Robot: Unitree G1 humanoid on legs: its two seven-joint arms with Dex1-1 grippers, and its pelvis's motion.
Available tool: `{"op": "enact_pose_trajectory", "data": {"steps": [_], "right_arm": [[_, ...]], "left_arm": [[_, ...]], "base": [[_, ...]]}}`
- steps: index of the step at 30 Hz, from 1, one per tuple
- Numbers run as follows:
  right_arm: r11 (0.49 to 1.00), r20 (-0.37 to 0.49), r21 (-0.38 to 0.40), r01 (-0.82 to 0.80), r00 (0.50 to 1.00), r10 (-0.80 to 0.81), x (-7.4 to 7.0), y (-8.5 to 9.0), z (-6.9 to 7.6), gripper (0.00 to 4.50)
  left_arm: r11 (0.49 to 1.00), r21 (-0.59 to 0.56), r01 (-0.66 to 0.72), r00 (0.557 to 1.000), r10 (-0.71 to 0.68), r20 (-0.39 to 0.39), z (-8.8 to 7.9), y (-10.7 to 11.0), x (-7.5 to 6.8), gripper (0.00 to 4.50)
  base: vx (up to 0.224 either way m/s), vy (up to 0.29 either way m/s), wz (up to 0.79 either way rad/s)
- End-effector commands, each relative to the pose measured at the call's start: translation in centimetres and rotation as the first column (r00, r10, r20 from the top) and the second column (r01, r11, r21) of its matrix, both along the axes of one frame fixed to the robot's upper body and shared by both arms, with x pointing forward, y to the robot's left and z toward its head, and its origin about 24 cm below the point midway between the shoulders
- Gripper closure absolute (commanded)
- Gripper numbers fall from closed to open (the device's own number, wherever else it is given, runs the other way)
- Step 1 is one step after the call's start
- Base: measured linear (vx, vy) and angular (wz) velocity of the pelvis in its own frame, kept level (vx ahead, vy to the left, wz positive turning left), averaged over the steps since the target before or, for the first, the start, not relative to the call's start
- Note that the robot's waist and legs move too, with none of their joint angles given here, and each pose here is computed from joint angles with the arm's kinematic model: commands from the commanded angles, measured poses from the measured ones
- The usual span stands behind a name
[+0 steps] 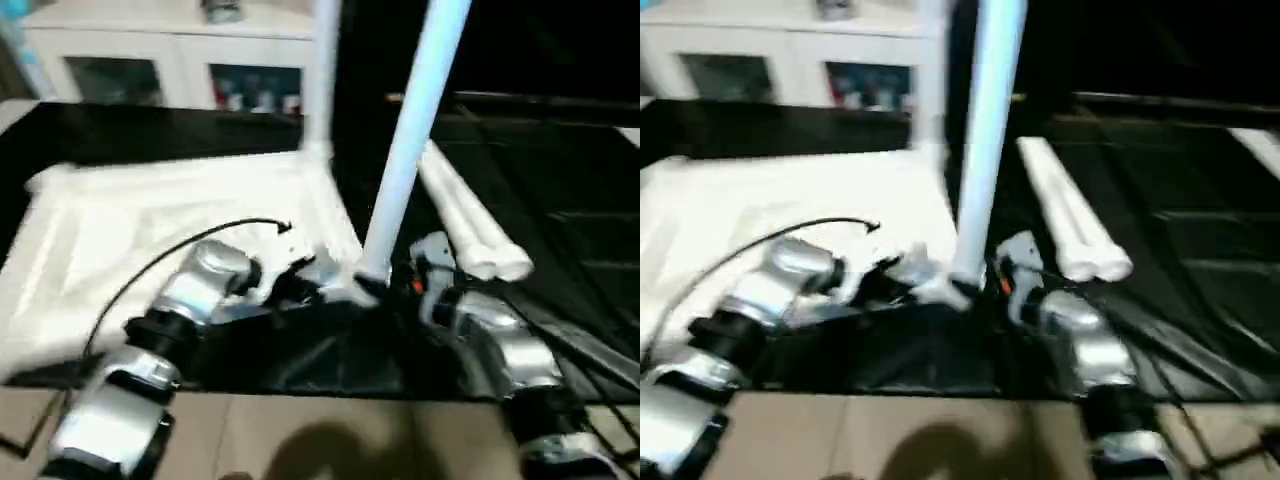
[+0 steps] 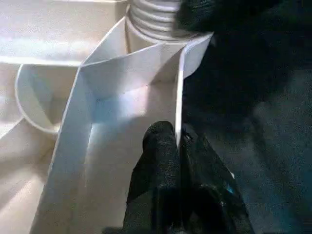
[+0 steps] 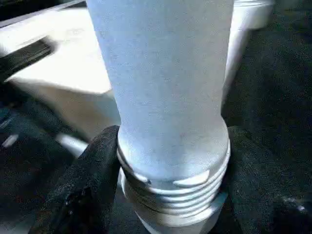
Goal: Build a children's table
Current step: Rotate leg to tighten
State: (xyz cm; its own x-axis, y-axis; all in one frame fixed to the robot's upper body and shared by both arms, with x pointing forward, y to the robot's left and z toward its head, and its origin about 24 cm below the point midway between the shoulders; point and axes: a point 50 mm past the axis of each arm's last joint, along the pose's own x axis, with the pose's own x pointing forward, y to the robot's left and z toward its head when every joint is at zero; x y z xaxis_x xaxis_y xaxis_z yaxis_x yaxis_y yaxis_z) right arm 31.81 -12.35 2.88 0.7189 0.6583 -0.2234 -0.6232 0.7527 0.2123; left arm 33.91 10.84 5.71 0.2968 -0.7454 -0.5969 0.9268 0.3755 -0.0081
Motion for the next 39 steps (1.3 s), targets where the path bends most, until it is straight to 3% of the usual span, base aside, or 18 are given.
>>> {"op": "enact_pose_trajectory", "data": {"steps": [1,4,8,9,14,22,23,26,27,28,30,33,34,39], "right_arm": [[0.999,-0.093,0.026,0.039,0.995,-0.037,0.3,3.3,-1.1,1.73],[0.99,-0.109,0.008,0.143,0.984,-0.142,1.5,4.8,-0.6,1.73],[0.984,-0.066,-0.016,0.175,0.982,-0.176,2.0,5.2,-0.1,1.73],[0.985,-0.056,-0.017,0.171,0.984,-0.172,2.0,5.1,-0.1,1.17],[0.982,-0.045,-0.012,0.189,0.981,-0.19,1.9,4.3,-0.3,0.67],[0.998,0.056,0.02,0.062,0.996,-0.063,0.4,0.4,0.2,0.08],[0.999,0.078,0.008,0.036,0.996,-0.037,0.1,-0.9,0.5,0.03],[1.0,0.103,-0.006,-0.006,0.995,0.007,-0.2,-2.2,1.0,0.03],[0.994,0.122,-0.044,-0.101,0.987,0.106,-0.6,-3.6,1.7,0.03],[0.991,0.123,-0.053,-0.12,0.984,0.126,-0.7,-3.8,1.8,0.03],[0.958,0.108,-0.113,-0.264,0.955,0.276,-1.5,-4.8,2.3,0.03],[0.917,0.068,-0.143,-0.373,0.92,0.385,-2.0,-5.1,2.6,0.03],[0.873,0.032,-0.171,-0.457,0.883,0.468,-2.3,-5.1,2.7,0.03],[0.81,-0.001,-0.199,-0.552,0.826,0.563,-2.4,-4.6,3.0,0.03]], "left_arm": [[0.992,-0.076,-0.096,0.992,0.102,0.07,1.7,-1.9,0.9,4.5],[0.972,-0.097,-0.213,0.971,0.222,0.09,2.3,-2.7,1.5,4.5],[0.963,-0.093,-0.252,0.959,0.262,0.112,2.6,-3.2,1.6,4.5],[0.966,-0.09,-0.243,0.96,0.252,0.12,2.6,-3.2,1.5,4.5],[0.976,-0.075,-0.207,0.968,0.215,0.128,2.4,-2.9,1.3,4.5],[0.994,-0.013,-0.107,0.986,0.108,0.125,1.6,-1.2,1.1,4.5],[0.999,0.006,-0.048,0.991,0.047,0.123,1.5,-0.8,0.9,4.5],[1.0,0.021,0.023,0.993,-0.026,0.112,1.3,-0.4,0.6,4.5],[0.99,0.049,0.132,0.987,-0.136,0.085,1.2,0.1,0.1,4.5],[0.987,0.056,0.152,0.985,-0.156,0.078,1.1,0.2,0.0,4.5],[0.955,0.104,0.277,0.959,-0.281,0.024,0.8,0.8,-0.7,4.5],[0.93,0.11,0.35,0.936,-0.351,-0.017,0.8,1.1,-1.2,4.5],[0.904,0.128,0.408,0.913,-0.407,-0.038,0.8,1.3,-1.4,4.5],[0.875,0.151,0.46,0.887,-0.458,-0.05,0.7,1.6,-1.5,4.5]], "base": [[0.0,0.0,0.0],[0.0,0.0,0.0],[0.0,0.0,0.0],[0.0,0.0,0.0],[0.0,0.0,0.0],[0.0,0.0,0.0],[0.0,0.0,0.0],[0.0,0.0,0.0],[0.0,0.0,0.0],[0.0,0.0,0.0],[0.0,0.0,0.0],[0.0,0.0,0.0],[0.0,0.0,0.0],[0.0,0.0,0.0]]}}
